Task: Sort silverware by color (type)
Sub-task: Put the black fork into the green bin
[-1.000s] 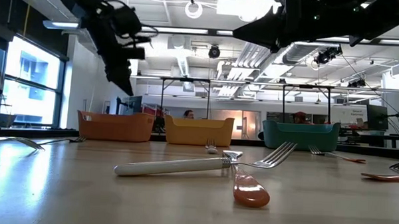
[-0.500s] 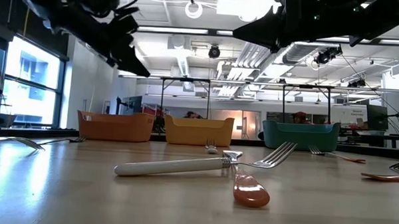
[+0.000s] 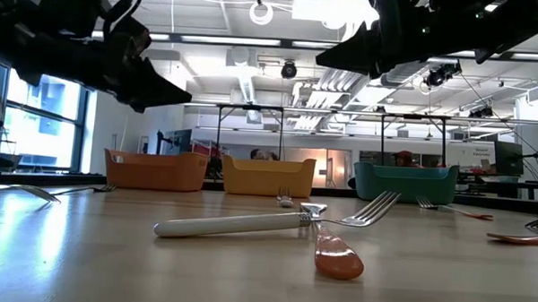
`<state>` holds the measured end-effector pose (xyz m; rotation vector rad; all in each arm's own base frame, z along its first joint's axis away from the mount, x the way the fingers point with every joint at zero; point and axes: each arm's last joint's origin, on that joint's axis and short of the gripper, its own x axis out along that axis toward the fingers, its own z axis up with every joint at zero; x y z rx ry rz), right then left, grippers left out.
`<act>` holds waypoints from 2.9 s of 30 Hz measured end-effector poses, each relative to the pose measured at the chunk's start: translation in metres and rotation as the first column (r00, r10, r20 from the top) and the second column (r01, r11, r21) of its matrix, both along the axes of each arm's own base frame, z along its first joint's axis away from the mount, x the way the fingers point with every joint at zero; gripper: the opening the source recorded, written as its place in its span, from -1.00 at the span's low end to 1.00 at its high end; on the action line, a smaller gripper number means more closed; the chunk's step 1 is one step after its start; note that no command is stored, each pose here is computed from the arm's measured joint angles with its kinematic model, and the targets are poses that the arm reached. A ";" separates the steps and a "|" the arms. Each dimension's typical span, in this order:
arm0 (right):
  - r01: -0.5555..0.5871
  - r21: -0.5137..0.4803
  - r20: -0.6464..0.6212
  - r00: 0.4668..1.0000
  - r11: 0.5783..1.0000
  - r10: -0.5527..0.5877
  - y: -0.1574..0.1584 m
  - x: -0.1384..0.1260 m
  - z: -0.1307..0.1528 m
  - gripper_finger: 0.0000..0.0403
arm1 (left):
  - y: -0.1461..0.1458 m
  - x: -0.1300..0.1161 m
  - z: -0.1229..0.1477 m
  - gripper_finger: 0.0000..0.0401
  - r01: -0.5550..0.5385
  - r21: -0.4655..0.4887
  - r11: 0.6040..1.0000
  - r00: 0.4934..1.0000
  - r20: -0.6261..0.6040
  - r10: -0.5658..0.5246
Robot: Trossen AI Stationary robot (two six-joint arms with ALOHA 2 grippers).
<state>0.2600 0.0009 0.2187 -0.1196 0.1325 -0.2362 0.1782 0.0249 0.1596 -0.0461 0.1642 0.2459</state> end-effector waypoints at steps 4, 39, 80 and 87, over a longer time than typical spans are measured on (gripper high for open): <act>0.005 0.037 -0.002 1.000 0.999 -0.005 0.000 0.000 -0.001 -1.00 | -0.005 -0.003 -0.006 -1.00 0.008 -0.002 1.000 1.000 -0.014 -0.008; 0.243 0.238 -0.360 0.921 0.940 -0.147 0.006 -0.016 -0.041 -0.36 | -0.011 -0.003 -0.007 -1.00 0.042 -0.003 0.999 0.999 -0.018 -0.042; -0.097 0.201 -0.328 0.931 0.975 0.160 0.012 -0.010 -0.034 -0.99 | -0.075 0.015 0.046 -0.84 0.298 -0.233 0.926 0.661 -0.650 -0.376; -0.106 0.177 -0.346 0.924 0.979 0.163 0.012 -0.011 -0.035 -0.99 | -0.103 0.025 0.040 -0.51 0.249 -0.302 0.920 0.476 -0.789 -0.388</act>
